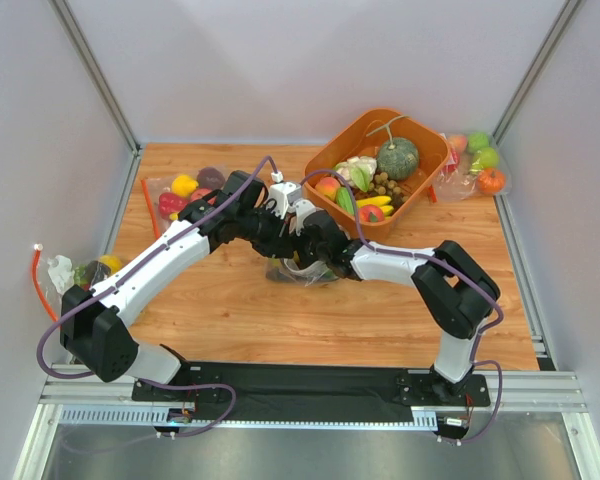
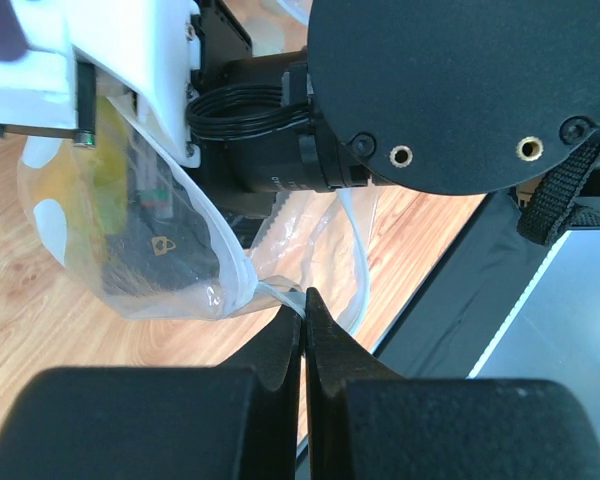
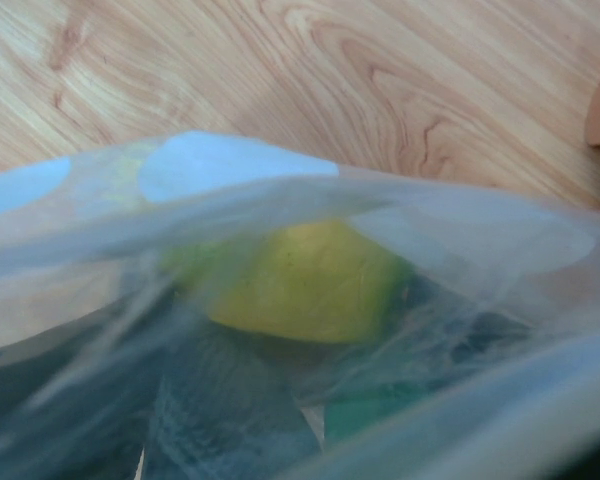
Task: Open the zip-top bag and remove the fake food
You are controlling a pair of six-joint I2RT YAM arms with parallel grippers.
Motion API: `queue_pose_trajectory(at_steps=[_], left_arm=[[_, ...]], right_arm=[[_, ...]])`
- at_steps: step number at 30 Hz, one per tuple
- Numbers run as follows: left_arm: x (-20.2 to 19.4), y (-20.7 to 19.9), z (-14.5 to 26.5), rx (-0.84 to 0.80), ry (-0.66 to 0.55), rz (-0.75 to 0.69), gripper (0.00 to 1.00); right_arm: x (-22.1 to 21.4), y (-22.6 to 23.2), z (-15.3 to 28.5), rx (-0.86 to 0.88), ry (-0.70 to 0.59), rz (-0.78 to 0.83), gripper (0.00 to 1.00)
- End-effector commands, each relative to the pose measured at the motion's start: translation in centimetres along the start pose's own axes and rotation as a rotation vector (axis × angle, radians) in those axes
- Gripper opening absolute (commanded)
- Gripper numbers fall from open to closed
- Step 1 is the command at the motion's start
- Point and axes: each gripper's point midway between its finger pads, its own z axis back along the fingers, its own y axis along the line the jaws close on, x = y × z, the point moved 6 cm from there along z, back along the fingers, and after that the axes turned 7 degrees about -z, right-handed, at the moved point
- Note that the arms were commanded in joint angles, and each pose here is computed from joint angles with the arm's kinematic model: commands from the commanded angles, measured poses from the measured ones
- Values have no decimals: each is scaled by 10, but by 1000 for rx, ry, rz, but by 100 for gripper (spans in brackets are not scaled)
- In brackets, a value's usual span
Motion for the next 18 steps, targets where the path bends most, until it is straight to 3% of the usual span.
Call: queue_pose_trajectory(at_steps=[1,2,6,10,14,18], left_arm=[[13,-8,7,-27,-37,-39,0],[13,-8,6,-27,-37,-39,0],[13,-8,6,-27,-37,-38,0],[13,-7,6,-18,-36,-40,0],[12,-6,5,-17,-29,-36,0],[12,-6,5,-20,-29,-35,0]], right_arm=[[-21,-7,25,-34,101,-12,91],[-22,-12,29,-70,94,-5,89],[-14,-14,43,-91,70,3,68],[-8,-9,53,-68,48,-2,59],[4,-5,71,-62,42,9,64],[16,-3,90,-101,58,59,82]])
